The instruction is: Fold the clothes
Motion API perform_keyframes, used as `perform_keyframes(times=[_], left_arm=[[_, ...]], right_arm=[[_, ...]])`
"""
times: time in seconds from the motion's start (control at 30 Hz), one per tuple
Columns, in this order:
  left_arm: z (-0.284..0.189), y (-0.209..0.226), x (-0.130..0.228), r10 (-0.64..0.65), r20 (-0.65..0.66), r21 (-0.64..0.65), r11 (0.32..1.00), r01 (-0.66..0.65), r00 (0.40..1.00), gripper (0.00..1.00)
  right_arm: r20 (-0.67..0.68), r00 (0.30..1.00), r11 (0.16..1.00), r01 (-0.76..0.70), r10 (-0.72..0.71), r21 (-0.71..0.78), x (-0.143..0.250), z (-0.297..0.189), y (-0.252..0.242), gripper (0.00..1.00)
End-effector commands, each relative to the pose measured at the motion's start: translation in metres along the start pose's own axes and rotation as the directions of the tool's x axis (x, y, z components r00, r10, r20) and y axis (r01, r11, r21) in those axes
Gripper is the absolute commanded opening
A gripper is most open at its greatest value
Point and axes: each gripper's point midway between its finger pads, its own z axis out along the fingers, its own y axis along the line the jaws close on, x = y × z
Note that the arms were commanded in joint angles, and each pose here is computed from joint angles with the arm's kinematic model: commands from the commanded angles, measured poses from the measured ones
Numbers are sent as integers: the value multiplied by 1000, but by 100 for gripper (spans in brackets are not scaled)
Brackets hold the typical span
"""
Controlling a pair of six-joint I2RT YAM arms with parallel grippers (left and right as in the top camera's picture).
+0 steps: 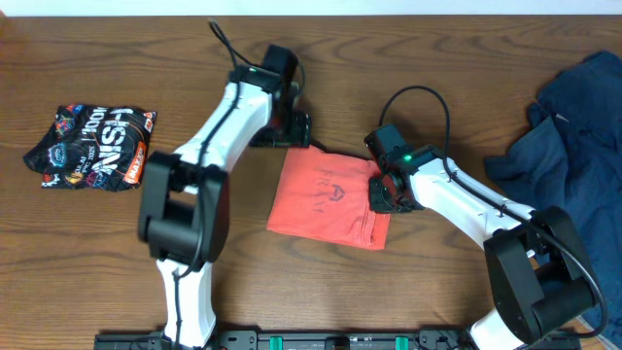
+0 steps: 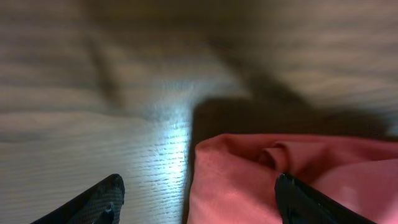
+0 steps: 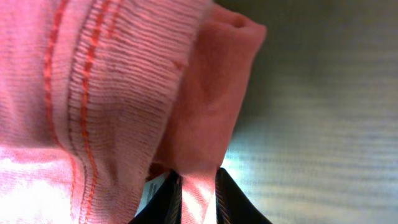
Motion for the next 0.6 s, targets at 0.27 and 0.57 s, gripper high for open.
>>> perform_keyframes(times=[0.27,0.57], left_arm=[[11,22,86,-57,-367,-111,994,17,928,79],[-11,26,112,-242,-431,-212,964,163,869,83]], right_arm=[[201,978,997,39,-52,69,-63,1,-37,13],[148,986,996,81,-75,-36,-69,-23,-49,19]])
